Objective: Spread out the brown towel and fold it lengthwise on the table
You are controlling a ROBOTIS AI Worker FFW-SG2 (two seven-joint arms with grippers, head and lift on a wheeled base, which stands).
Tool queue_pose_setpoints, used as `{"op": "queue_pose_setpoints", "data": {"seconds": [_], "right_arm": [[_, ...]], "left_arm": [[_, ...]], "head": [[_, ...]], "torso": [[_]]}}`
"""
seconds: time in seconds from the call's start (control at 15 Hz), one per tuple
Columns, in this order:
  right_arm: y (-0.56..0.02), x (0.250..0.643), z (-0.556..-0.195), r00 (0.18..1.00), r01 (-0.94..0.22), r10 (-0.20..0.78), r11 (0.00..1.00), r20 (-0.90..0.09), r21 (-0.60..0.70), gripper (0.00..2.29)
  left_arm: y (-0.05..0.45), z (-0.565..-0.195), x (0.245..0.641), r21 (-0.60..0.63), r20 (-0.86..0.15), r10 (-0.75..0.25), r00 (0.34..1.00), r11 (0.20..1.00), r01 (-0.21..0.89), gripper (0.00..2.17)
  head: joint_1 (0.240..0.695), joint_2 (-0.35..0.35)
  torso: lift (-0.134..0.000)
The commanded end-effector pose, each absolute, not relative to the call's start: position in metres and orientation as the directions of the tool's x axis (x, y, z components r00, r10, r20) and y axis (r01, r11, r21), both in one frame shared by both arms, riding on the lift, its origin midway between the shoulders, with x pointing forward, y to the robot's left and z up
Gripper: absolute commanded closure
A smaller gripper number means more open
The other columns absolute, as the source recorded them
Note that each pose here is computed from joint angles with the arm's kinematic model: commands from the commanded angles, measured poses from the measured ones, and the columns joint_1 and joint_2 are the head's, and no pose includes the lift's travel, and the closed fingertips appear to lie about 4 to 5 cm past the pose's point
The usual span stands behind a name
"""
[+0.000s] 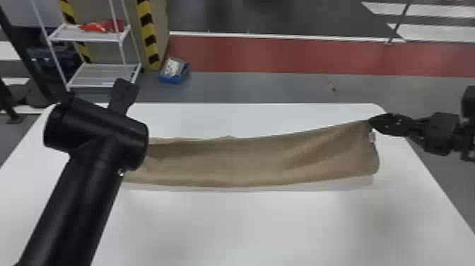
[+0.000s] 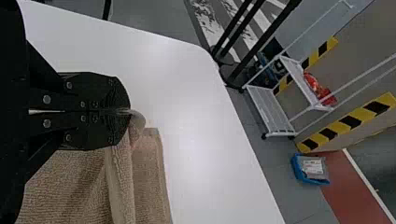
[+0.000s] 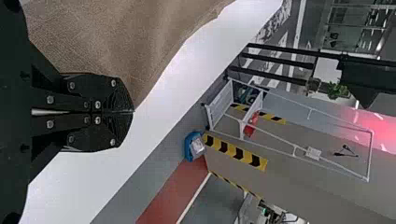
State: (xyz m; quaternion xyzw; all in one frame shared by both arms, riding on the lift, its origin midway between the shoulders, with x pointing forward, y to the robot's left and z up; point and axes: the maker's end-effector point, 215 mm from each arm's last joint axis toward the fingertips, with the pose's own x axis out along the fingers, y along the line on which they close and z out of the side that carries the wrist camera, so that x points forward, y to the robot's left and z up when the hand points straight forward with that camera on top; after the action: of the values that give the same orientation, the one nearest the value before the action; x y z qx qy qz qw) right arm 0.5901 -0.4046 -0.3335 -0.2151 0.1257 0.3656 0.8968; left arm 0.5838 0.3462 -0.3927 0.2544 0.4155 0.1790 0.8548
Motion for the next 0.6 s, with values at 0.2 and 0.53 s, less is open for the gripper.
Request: {"op": "queue_pose_setpoints", "data": {"seconds": [0.2,0.53], "right_arm": [[-0.407,0.595,-0.326,0.703,-0.709,0.602,0.638,-0.379,-0.301,1.26],[-0.413,0.594,-0.333,0.696,-0.713,0.6,0.643,-0.394,-0.279,1.26]], "left_arm": [[0.349,-0.391,0.578,0.586,-0.621,0.528,0.579,0.803,-0.103,1.27],[0.344,-0.372,0.596,0.581,-0.585,0.516,0.626,0.805,-0.121,1.27]], "head": [[0.695,-0.053],[0.695,-0.058]], "torso": [[-0.124],[-0.124]]}}
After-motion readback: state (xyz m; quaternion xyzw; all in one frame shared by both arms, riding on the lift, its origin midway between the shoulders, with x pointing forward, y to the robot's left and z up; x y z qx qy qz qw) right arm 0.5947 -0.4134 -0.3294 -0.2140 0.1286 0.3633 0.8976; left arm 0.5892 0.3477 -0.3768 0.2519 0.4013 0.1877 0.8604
